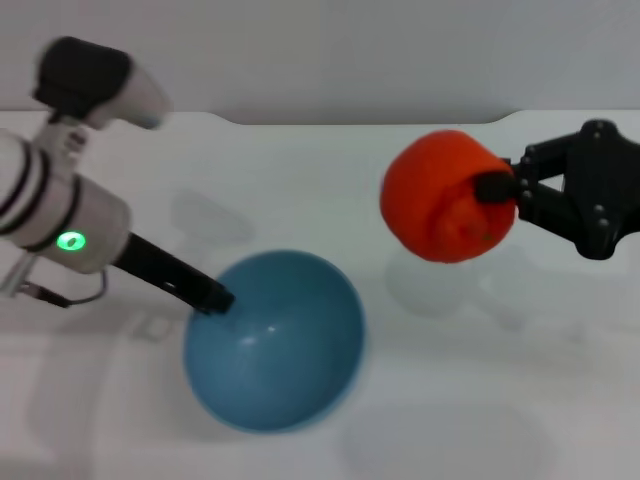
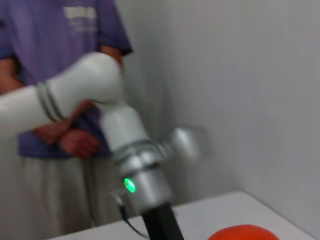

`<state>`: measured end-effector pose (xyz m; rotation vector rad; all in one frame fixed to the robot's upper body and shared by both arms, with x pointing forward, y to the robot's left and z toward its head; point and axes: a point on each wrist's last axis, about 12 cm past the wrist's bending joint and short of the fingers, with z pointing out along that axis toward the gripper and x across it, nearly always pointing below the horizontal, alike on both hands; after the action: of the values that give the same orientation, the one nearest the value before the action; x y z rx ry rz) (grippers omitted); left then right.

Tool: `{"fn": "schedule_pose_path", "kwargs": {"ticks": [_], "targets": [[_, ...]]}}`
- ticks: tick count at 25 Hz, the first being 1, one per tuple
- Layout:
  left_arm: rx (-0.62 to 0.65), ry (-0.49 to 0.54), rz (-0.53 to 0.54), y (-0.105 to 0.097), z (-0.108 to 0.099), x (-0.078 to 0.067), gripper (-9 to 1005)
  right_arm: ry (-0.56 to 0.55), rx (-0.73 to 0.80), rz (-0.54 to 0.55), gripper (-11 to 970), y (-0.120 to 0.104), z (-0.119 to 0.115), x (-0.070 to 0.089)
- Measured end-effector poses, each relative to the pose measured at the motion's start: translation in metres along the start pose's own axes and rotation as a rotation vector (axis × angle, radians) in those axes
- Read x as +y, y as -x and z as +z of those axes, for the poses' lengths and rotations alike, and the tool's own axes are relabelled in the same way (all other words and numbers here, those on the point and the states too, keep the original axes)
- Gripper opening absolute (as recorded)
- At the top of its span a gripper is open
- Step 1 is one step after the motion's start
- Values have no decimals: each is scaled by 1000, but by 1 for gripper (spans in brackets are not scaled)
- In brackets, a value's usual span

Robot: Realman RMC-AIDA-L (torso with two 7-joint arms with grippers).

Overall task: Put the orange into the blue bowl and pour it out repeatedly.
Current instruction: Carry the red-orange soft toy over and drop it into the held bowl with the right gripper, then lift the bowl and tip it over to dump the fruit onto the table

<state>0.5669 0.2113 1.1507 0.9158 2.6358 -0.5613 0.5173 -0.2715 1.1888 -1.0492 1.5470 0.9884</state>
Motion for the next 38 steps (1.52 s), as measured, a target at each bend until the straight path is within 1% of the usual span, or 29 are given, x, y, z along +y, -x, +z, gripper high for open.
{"fn": "schedule_pose_path", "kwargs": {"ticks": [2,5,8,10,14,19,23,24,26,32,34,35,38], "targets": [[36,-10,20,8,10,-7,-2,32,-6,-44,16,10,4,3],[82,-7,64,20,23,-23,-2,86,11,-77,16,15,18,5],[98,-3,99,30,31,-37,-2,137,76,-104,16,12,39,6],[103,1,111,37,32,-45,-1,147,129,-114,16,7,49,7],[96,6,112,46,29,-50,-2,167,242,-122,16,-7,67,9],[80,5,126,53,24,-55,-1,193,325,-106,69,-18,77,12],[72,8,134,56,20,-56,-1,188,344,-84,111,-15,75,11],[70,9,134,56,19,-56,-1,167,337,-91,122,-12,71,10],[67,11,133,57,18,-55,-1,155,332,-94,195,-11,69,9],[67,20,145,58,17,-55,-2,52,278,-98,409,0,50,0],[42,46,160,61,14,-54,-2,-22,248,-51,476,1,41,-8],[18,78,170,63,11,-52,-2,-64,231,-15,510,2,36,-12],[-86,189,211,66,-2,-48,-2,-192,183,117,510,-2,14,-25]]}}
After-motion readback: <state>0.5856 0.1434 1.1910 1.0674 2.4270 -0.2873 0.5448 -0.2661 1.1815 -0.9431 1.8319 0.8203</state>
